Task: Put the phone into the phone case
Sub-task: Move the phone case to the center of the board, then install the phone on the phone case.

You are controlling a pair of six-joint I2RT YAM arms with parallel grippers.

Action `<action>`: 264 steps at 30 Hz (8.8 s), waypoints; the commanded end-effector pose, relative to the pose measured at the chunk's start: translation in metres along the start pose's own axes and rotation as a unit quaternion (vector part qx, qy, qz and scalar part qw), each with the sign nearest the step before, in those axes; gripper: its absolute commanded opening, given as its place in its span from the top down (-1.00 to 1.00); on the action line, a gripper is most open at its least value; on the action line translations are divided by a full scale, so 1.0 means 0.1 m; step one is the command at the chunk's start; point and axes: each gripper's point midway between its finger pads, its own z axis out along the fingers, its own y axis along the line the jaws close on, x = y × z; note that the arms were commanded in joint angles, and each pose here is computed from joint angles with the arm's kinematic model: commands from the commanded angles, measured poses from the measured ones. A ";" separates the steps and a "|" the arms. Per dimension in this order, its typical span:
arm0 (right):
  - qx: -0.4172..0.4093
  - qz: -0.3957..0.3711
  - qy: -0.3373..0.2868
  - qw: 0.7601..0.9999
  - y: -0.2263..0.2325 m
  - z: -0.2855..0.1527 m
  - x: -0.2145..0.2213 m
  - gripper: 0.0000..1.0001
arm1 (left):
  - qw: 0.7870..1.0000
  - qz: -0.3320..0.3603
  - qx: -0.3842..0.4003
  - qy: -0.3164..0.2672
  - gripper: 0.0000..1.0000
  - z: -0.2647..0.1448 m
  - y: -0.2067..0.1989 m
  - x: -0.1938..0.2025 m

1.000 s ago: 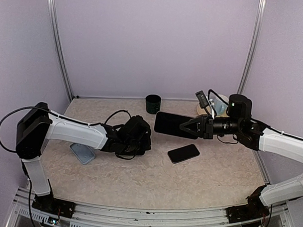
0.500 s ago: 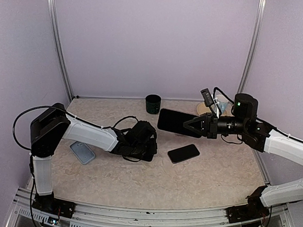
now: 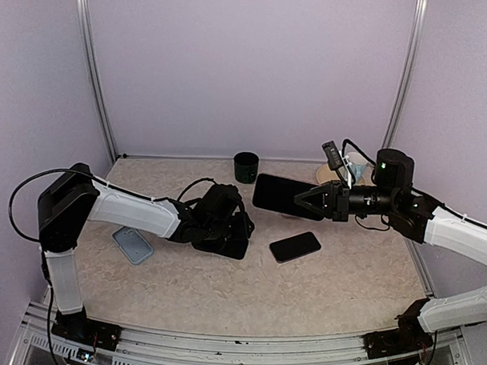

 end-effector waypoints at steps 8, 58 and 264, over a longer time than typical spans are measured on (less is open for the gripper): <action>-0.002 0.001 -0.031 1.000 -0.01 0.03 -0.28 1.00 | 0.989 -0.029 0.005 -0.147 -0.25 -0.91 0.34 -0.99; 0.162 0.320 0.082 0.930 -1.35 1.08 0.71 1.00 | 0.976 0.042 -0.091 -0.193 -0.98 -1.16 1.10 -0.74; -0.117 0.308 0.126 0.936 -1.01 1.81 1.21 1.00 | 0.947 -0.029 0.319 0.003 -0.82 -1.00 0.41 0.04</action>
